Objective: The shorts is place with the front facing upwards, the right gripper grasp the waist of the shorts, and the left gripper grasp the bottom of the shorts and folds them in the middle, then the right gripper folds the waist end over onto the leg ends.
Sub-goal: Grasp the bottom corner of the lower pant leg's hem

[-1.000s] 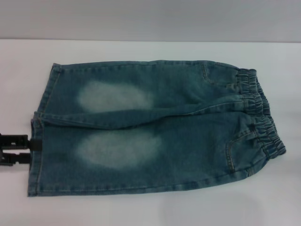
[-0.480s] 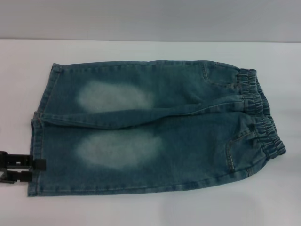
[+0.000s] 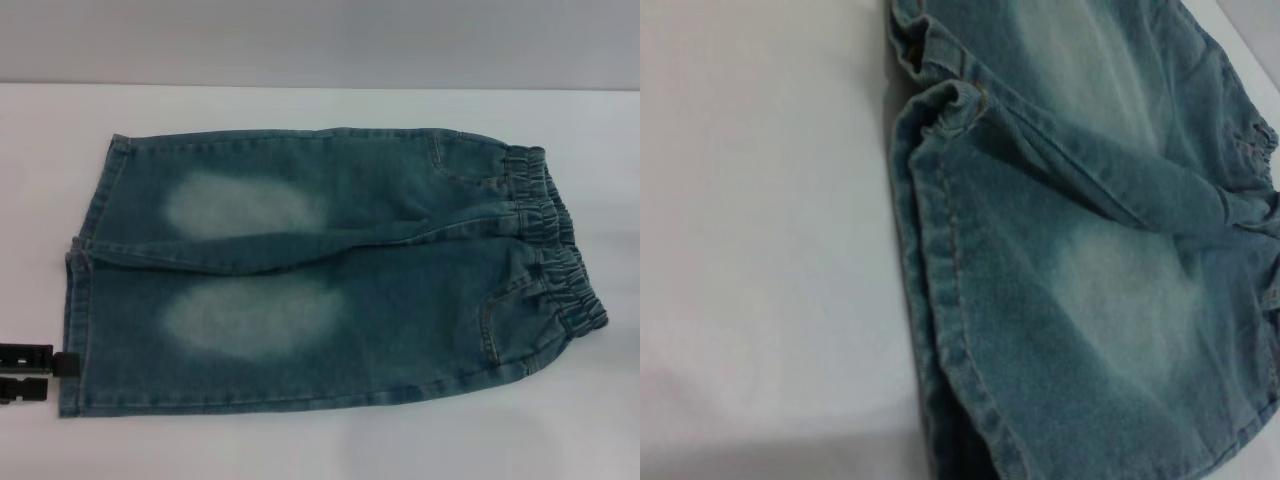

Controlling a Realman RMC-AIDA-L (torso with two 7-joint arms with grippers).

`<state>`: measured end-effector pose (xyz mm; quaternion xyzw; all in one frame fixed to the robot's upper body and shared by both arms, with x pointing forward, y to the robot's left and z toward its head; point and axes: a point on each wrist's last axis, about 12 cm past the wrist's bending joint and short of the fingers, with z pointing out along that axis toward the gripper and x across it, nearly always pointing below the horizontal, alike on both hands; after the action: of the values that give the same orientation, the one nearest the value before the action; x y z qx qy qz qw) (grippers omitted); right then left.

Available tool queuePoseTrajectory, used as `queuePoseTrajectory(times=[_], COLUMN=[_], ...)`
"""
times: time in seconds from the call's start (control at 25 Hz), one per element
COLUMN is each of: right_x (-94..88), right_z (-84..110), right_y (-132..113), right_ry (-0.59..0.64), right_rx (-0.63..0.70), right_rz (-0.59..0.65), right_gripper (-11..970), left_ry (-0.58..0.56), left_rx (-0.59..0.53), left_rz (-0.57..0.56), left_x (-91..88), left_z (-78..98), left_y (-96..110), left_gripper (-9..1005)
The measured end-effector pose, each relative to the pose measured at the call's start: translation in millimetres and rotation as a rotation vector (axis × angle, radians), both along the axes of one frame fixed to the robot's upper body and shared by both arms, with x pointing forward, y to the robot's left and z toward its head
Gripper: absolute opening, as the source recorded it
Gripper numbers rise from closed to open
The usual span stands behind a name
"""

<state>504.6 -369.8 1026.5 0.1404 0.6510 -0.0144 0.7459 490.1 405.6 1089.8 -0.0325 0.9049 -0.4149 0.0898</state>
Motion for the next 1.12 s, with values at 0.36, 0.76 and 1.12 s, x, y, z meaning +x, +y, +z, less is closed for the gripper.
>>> queuePoseTrajectory(times=[0.36, 0.76, 1.12], right_x=[0.0, -1.2, -3.1], right_z=[0.3, 0.3, -0.6], right_y=[0.3, 0.0, 0.1], right_ry=[-0.003, -0.007, -0.006], right_rx=[0.004, 0.004, 0.005], right_rz=[0.005, 0.004, 0.004], right_gripper=[632, 632, 632], left_ry=[0.004, 0.006, 0.012], left_rx=[0.013, 0.015, 0.006], left_rz=[0.003, -0.007, -0.035], left_x=[-3.0, -4.5, -3.1], left_z=[-4.6, -7.7, -9.7], left_y=[0.3, -2.3, -10.4], left_gripper=[839, 839, 839])
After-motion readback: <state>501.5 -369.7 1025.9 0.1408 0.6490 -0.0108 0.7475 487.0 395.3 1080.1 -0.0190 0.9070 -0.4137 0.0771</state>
